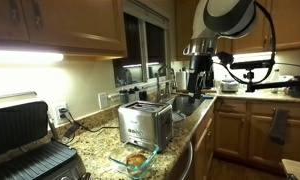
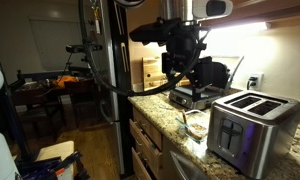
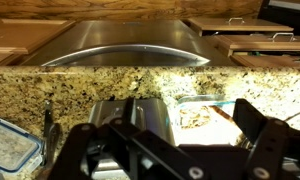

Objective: Put a slice of toast in the toaster

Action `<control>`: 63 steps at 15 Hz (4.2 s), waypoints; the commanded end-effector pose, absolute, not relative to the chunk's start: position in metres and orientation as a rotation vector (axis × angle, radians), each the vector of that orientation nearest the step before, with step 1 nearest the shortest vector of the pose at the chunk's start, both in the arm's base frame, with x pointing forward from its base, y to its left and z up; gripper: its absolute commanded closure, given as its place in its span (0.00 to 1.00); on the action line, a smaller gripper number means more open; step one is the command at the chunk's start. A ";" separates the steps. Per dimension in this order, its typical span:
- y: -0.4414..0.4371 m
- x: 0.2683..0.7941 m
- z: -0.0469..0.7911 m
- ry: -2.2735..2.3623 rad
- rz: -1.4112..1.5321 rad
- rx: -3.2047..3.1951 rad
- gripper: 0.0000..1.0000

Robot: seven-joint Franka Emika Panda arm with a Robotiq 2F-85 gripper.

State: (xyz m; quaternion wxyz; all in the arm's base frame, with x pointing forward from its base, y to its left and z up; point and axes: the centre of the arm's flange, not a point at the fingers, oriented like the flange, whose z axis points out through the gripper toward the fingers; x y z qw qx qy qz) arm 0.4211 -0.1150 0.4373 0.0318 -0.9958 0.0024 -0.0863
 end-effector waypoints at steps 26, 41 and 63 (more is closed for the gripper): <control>-0.102 0.433 0.428 -0.045 -0.235 -3.080 0.00; -0.069 0.454 0.421 -0.156 -0.208 -3.102 0.00; -0.023 0.495 0.401 -0.414 -0.111 -3.118 0.00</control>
